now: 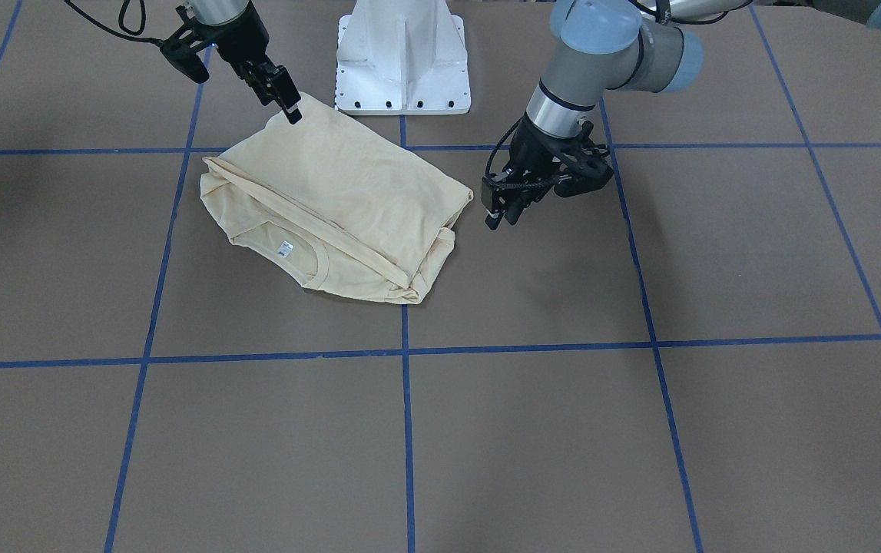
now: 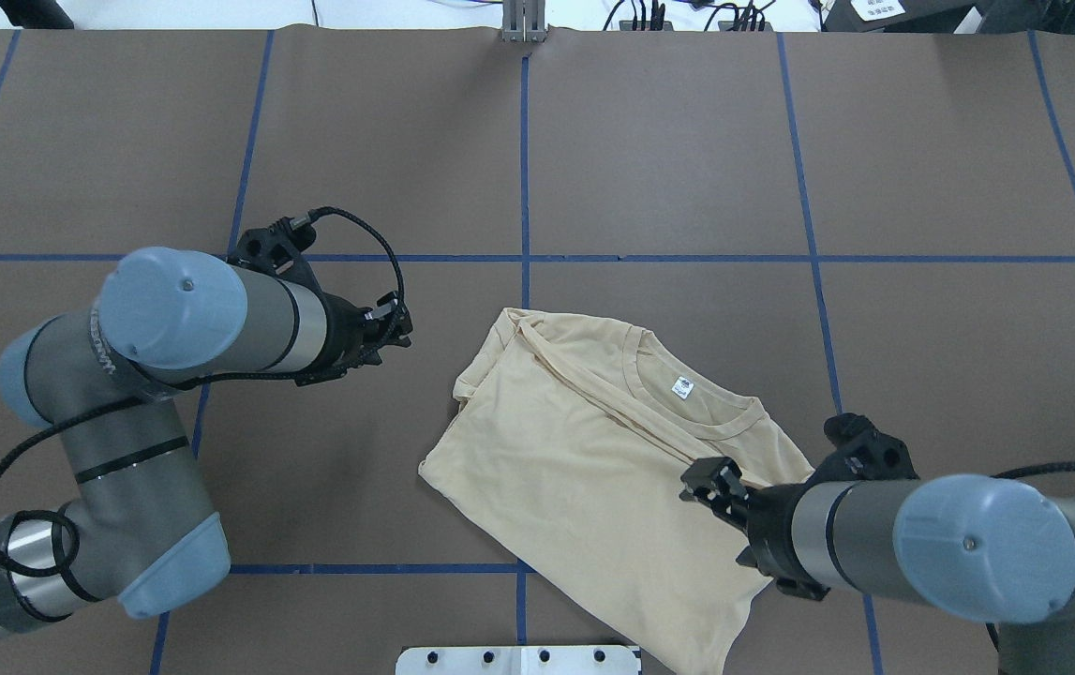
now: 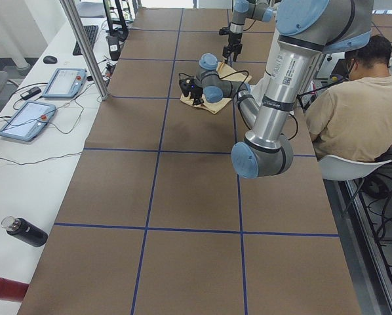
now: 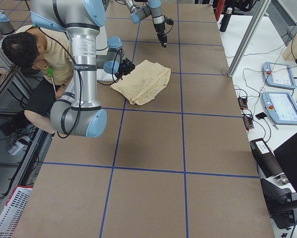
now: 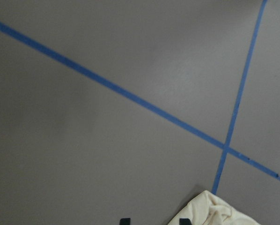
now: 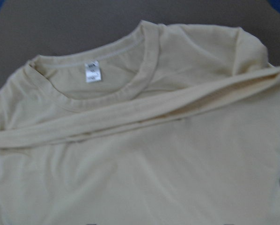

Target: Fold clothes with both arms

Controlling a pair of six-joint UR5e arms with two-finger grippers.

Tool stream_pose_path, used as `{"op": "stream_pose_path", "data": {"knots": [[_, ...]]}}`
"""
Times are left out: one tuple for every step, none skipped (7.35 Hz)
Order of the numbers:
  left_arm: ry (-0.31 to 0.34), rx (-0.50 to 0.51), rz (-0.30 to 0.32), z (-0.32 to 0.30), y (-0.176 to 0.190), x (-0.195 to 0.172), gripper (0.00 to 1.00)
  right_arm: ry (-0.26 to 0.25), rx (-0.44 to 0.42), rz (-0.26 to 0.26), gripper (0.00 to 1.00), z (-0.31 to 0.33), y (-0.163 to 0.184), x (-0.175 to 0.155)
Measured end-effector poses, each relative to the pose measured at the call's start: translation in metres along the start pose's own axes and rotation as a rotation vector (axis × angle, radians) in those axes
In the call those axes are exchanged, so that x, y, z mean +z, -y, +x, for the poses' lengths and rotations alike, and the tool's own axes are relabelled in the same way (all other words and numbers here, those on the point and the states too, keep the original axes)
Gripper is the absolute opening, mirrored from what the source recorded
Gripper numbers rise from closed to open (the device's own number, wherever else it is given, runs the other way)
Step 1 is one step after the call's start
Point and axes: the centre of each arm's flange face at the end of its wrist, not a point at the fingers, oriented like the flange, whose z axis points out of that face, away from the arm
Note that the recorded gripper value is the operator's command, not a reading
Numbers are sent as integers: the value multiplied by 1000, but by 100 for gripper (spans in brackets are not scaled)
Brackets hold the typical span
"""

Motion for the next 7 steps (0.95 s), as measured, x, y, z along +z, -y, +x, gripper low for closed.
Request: {"op": "stream_pose_path", "data": {"knots": [[16,-14,-19,-4,-18,7,46,45,30,37,100,-28,21,0],[27,-21,-29,-6,-27,12,46,78,45,53,100,-48,32,-5],[41,-25,-32,-10,-34,20,46,92,33,53,100,-57,38,-10],[52,-25,-39,-13,-47,29,46,87,-17,59,100,-62,46,-9],[68,-18,-55,-17,-63,38,46,89,-71,87,100,-68,62,-10],[80,-13,-65,-20,-73,44,46,92,-100,117,100,-74,79,-10],[88,-10,-69,-23,-77,48,45,97,-111,140,100,-81,91,-11]]}}
